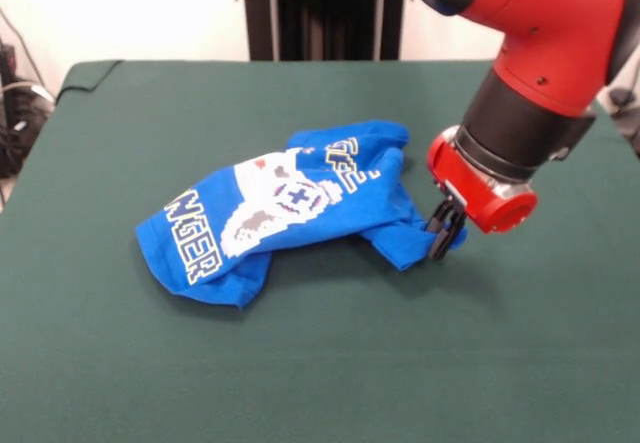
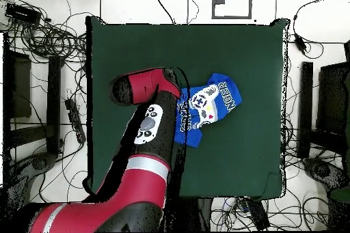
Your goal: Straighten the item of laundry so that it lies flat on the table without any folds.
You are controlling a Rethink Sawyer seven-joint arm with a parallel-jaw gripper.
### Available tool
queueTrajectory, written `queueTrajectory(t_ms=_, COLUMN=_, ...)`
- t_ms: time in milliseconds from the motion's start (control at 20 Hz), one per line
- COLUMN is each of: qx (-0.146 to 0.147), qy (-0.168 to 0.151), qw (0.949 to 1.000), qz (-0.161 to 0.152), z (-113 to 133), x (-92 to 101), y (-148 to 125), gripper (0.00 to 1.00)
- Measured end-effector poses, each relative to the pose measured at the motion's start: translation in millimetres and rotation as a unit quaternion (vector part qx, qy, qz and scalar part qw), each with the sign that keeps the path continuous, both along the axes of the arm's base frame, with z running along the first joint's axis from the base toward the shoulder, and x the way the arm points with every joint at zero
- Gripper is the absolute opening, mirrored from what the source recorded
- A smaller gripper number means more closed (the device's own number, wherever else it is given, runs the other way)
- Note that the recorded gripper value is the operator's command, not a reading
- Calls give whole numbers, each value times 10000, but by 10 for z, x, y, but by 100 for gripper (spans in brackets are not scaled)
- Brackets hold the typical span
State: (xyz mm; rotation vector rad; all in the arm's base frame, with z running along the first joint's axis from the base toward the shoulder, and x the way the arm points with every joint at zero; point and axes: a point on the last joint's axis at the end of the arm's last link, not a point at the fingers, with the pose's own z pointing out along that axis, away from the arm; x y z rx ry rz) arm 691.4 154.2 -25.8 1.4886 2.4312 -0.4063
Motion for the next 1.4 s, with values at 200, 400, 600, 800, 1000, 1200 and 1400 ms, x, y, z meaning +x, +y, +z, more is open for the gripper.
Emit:
queueTrajectory(t_ms=200, qx=-1, qy=3, qw=10000, qz=-10, z=-3, x=1, y=-15, gripper=0)
queueTrajectory(t_ms=400, qx=-2, qy=0, qw=10000, qz=-19, z=-5, x=9, y=-31, gripper=0)
queueTrajectory(t_ms=600, qx=-22, qy=4, qw=10000, qz=1, z=-12, x=7, y=-44, gripper=0)
queueTrajectory(t_ms=800, qx=-34, qy=7, qw=10000, qz=17, z=-22, x=6, y=-49, gripper=0)
queueTrajectory(t_ms=1000, qx=-38, qy=15, qw=10000, qz=24, z=-48, x=6, y=-47, gripper=0)
queueTrajectory(t_ms=1200, qx=-52, qy=67, qw=10000, qz=41, z=-151, x=-21, y=-47, gripper=0)
queueTrajectory(t_ms=1400, qx=-61, qy=102, qw=9999, qz=51, z=-219, x=-40, y=-48, gripper=0)
